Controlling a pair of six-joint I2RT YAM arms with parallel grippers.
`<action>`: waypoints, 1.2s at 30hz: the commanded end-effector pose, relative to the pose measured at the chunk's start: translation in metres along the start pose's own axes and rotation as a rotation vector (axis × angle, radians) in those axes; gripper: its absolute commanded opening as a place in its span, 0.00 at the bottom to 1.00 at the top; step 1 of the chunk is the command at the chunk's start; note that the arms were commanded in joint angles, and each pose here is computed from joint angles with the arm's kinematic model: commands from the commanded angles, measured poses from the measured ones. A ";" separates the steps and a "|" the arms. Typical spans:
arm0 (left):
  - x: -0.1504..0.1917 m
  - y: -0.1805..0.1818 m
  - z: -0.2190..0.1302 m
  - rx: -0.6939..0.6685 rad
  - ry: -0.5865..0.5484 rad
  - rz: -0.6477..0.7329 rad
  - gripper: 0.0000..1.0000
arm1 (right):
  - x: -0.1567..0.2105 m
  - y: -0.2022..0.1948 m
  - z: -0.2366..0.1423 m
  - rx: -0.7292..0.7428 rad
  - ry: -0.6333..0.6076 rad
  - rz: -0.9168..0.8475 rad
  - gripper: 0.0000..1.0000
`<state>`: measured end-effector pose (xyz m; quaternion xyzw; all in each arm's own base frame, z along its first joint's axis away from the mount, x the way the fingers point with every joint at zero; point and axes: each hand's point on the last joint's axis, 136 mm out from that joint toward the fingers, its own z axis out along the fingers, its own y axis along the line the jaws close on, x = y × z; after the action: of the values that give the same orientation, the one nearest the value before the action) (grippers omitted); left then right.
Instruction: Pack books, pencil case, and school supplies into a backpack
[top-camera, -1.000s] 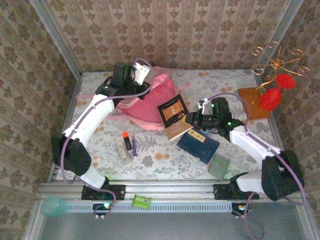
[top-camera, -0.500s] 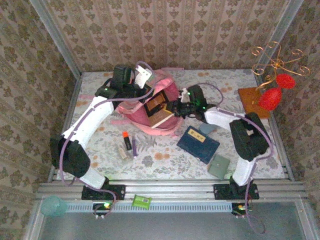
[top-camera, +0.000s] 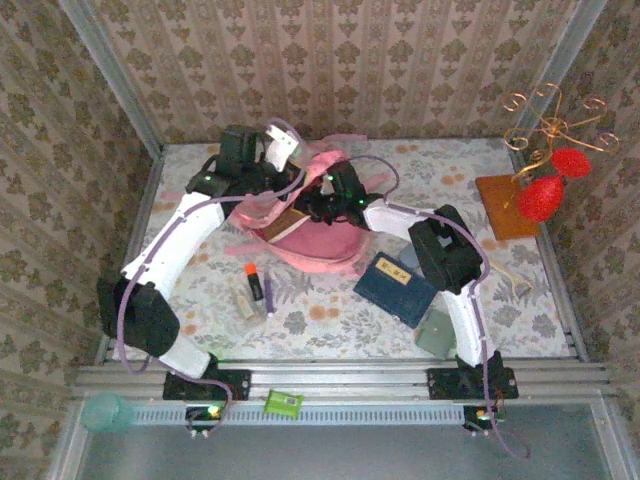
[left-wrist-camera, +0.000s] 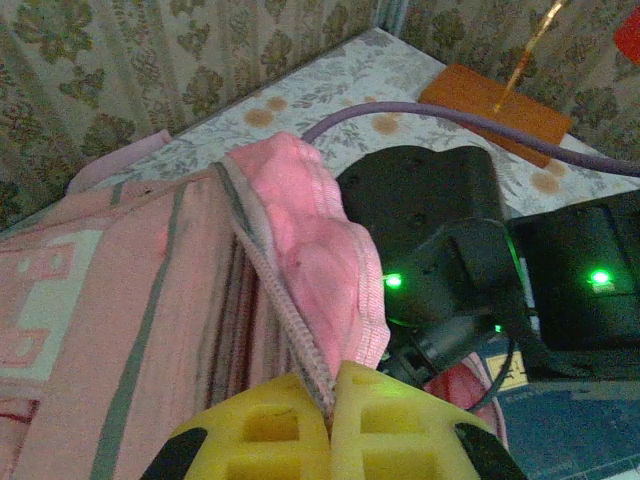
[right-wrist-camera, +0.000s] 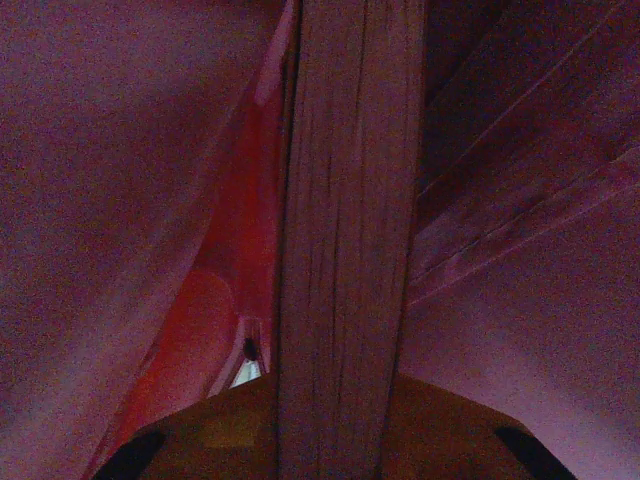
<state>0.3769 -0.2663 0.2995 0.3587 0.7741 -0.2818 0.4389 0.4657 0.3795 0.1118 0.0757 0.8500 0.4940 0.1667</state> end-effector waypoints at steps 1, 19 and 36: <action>-0.048 -0.004 -0.016 0.016 -0.155 0.072 0.00 | -0.039 0.002 -0.028 0.052 -0.114 -0.078 0.27; 0.016 0.077 0.024 -0.160 -0.054 -0.052 0.02 | 0.002 -0.036 -0.203 0.327 -0.205 -0.263 0.55; 0.074 0.044 0.044 -0.160 0.035 -0.214 0.48 | 0.085 -0.150 -0.298 0.807 -0.110 -0.226 0.74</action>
<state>0.4168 -0.2539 0.1915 0.2651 0.8310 -0.2739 0.4053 0.3010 0.1053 0.1126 0.0610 0.9581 0.1331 0.2464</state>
